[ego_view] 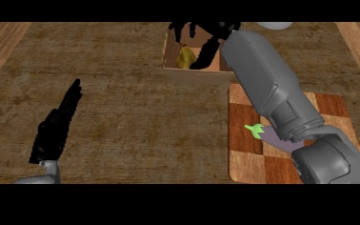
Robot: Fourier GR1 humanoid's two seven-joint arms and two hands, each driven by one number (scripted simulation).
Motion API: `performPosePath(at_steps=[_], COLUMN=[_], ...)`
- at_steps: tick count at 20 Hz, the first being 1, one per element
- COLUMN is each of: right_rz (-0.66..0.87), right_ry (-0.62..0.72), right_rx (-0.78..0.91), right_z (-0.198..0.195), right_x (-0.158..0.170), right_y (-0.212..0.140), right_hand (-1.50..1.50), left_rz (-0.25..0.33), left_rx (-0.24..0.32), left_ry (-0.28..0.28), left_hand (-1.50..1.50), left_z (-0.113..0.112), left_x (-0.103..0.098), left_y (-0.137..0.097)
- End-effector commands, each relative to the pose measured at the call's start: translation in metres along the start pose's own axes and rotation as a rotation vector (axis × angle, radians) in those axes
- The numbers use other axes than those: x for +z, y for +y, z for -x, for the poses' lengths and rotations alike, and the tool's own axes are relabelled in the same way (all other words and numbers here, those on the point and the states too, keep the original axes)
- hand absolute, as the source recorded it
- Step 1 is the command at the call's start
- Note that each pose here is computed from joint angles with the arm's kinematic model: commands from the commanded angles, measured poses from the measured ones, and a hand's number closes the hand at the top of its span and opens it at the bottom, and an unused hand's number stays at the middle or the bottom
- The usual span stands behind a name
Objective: Pick the pear from the cutting board and place it in the cardboard box
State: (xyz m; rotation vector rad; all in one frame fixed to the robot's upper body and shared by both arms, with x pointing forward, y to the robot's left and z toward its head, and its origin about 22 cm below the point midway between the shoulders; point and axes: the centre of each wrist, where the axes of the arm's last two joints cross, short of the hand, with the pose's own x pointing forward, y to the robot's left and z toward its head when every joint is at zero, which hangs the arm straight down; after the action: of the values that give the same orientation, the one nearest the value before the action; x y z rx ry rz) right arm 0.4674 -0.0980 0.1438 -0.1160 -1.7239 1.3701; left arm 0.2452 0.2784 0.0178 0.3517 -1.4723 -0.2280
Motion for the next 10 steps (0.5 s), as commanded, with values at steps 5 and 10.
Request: performPosePath(at_steps=[5,10], right_rz=[0.058,0.301], right_ry=[-0.027,-0.029], right_rx=[-0.174,-0.404], right_z=[0.008,0.011], right_x=[0.001,0.005], right_y=[0.013,0.003], right_hand=[-1.5,-1.5], left_rz=[0.005,0.0], left_rx=[0.0,-0.003], left_ry=[0.003,-0.01], left_hand=[0.0,0.0], left_z=[-0.001,-0.012], left_x=[-0.012,-0.016], left_y=[-0.004,0.004])
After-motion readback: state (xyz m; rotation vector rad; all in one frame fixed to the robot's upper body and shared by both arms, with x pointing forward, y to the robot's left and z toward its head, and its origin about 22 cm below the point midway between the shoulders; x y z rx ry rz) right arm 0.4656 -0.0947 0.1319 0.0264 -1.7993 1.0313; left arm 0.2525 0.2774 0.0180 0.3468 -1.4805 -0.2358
